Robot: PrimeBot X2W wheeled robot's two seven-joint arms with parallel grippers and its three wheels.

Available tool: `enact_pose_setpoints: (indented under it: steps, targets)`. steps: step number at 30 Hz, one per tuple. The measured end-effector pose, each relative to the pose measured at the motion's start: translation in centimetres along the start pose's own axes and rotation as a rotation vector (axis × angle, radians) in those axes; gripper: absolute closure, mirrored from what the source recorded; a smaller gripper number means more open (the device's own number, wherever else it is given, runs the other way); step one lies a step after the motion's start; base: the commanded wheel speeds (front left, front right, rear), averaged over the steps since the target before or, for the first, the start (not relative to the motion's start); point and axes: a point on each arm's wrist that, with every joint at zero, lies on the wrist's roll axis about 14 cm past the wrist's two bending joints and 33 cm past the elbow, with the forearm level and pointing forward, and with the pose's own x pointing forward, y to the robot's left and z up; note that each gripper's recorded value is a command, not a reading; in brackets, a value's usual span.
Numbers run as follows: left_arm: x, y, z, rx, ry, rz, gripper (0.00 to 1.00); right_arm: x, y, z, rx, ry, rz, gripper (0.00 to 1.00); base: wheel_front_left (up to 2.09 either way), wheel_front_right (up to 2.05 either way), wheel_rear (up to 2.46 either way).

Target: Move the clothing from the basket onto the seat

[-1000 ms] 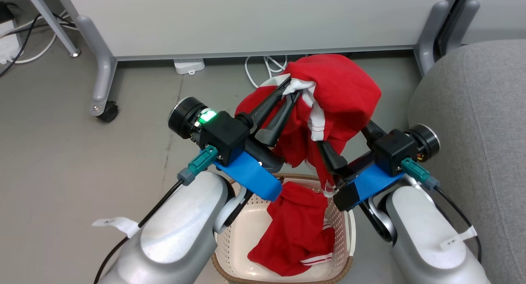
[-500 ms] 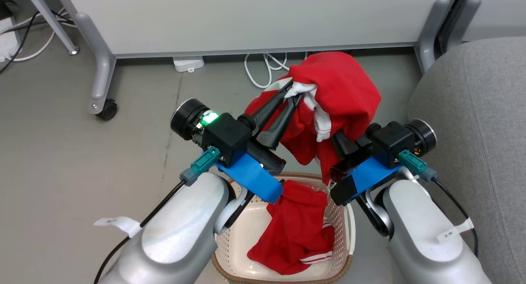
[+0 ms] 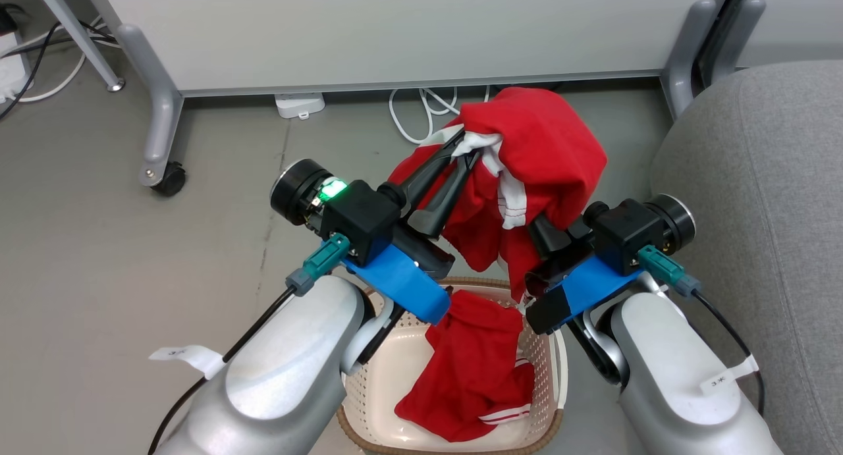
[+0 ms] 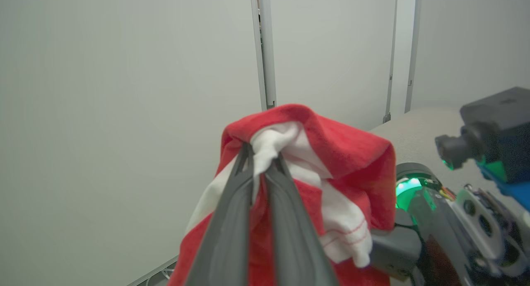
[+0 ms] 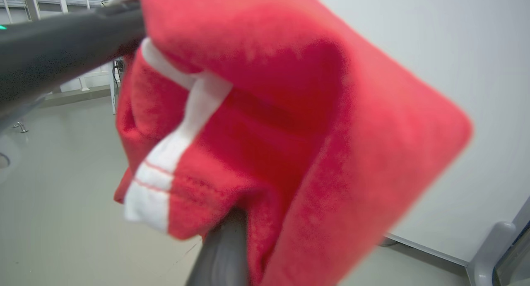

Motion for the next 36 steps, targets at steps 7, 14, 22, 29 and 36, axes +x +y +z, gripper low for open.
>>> enact_pose_setpoints:
  steps: [7,14,22,29,36]
  targets:
    - [-0.1,0.4,-0.4,-0.001,0.013,0.023,0.0,0.0,0.0,0.1,0.009,-0.005,-0.001,1.0,0.0,0.0,0.0]
    - [-0.5,0.8,-1.3,0.007,0.041,0.031,0.0,0.0,-0.7,0.3,0.019,-0.013,-0.02,1.0,0.0,0.0,0.0]
    - [-1.4,1.3,-2.8,0.005,0.08,0.048,0.0,-0.8,-3.4,0.2,0.022,-0.019,-0.098,1.0,0.0,0.0,0.0]
    - [-1.2,0.9,-3.5,-0.003,0.088,0.033,0.0,-2.3,-6.5,0.0,0.021,-0.017,-0.188,1.0,0.0,0.0,0.0]
    - [-0.2,0.0,-4.2,-0.015,0.095,-0.006,0.0,-4.6,-9.4,0.1,0.012,-0.023,-0.288,1.0,0.0,0.0,0.0]
